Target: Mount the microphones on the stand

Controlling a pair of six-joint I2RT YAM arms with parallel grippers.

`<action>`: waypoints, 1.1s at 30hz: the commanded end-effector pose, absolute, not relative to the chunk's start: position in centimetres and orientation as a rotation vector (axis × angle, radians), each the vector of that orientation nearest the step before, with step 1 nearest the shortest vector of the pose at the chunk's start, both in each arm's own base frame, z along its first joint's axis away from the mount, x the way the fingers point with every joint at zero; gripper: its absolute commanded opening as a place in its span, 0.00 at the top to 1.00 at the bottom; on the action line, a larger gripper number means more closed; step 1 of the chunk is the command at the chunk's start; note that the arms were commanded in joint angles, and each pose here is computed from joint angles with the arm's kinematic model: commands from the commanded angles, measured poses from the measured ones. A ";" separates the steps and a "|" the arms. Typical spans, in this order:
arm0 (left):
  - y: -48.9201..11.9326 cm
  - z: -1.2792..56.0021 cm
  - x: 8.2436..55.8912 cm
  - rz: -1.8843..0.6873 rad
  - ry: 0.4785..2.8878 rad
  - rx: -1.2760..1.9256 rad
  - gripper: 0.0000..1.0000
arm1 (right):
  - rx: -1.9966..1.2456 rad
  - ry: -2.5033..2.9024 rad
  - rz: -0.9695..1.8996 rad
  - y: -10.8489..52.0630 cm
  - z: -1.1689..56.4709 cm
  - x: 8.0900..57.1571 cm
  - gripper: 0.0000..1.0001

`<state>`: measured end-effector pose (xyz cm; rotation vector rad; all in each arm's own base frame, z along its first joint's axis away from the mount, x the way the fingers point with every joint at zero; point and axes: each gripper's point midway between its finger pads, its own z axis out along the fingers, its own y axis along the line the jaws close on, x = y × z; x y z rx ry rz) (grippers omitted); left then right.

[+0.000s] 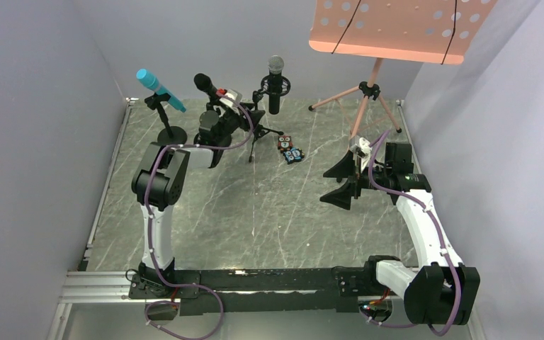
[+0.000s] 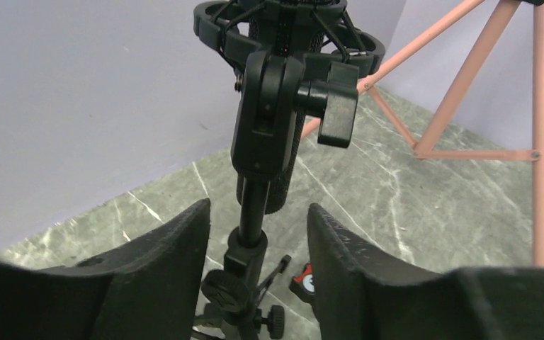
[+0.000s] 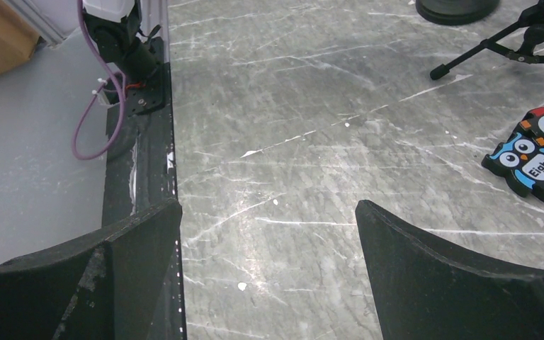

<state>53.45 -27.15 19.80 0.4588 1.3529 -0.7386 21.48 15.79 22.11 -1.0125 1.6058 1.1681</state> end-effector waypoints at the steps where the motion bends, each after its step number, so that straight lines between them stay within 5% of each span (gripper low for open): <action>1: -26.7 24.4 52.0 -0.743 1.253 0.446 0.36 | -1.060 1.539 1.125 15.9 23.5 21.9 0.00; 5: -25.6 25.0 50.8 -0.713 1.254 0.415 0.15 | -1.063 1.540 1.117 15.8 23.5 21.9 0.00; 11: -23.7 25.6 47.0 -0.685 1.270 0.414 0.01 | -1.069 1.548 1.087 15.7 23.5 22.1 0.00; 23: -20.1 28.7 35.9 -0.809 1.508 0.471 0.01 | -1.023 1.604 0.824 13.0 24.0 24.0 0.00; 33: -10.3 29.1 26.9 -0.620 1.702 0.252 0.01 | -0.564 1.661 0.538 3.9 27.9 26.7 0.00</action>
